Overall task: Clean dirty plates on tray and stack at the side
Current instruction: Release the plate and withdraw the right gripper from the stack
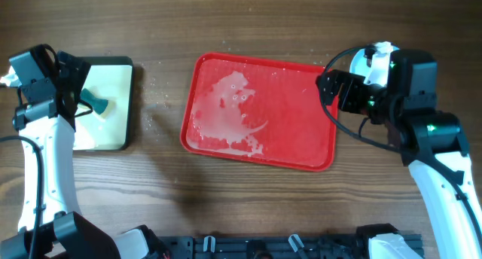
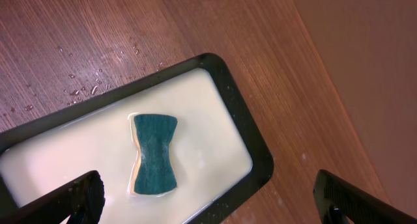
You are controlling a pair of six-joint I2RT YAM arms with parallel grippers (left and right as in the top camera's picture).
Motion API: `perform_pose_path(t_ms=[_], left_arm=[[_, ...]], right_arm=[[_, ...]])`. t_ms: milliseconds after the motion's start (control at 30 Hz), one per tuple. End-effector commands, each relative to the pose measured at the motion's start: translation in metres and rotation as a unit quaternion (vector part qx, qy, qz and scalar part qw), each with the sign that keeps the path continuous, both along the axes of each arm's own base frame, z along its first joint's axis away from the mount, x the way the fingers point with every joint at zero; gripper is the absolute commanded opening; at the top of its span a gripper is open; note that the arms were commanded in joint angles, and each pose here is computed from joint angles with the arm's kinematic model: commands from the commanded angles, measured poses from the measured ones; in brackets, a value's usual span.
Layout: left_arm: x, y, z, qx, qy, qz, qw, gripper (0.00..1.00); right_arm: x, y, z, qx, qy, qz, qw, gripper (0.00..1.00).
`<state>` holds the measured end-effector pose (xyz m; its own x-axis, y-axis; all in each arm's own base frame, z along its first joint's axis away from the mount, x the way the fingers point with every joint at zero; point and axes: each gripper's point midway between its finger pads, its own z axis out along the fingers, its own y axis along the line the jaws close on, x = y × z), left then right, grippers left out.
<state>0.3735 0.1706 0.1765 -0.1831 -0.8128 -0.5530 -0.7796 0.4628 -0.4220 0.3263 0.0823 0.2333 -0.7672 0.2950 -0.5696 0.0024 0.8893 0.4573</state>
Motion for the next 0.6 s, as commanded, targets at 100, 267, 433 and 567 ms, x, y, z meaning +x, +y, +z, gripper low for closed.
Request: perform_pose_path(t_ms=[100, 267, 433, 567], left_arm=[[0.001, -0.001, -0.002, -0.001, 0.002, -0.005, 1.000, 1.00], [0.001, -0.001, -0.002, -0.001, 0.002, -0.005, 1.000, 1.00], [0.001, -0.001, -0.002, -0.001, 0.002, -0.004, 1.000, 1.00], [0.001, -0.001, -0.002, -0.001, 0.002, -0.005, 1.000, 1.00]], right_arm=[[0.005, -0.004, -0.012, 0.010, 0.027, -0.034, 0.999, 1.00], [0.000, -0.029, -0.005, -0.038, -0.017, -0.086, 0.995, 1.00], [-0.015, -0.031, -0.017, -0.051, -0.190, -0.059, 0.979, 1.00], [-0.039, -0.034, -0.038, -0.031, -0.330, -0.067, 0.941, 1.00]])
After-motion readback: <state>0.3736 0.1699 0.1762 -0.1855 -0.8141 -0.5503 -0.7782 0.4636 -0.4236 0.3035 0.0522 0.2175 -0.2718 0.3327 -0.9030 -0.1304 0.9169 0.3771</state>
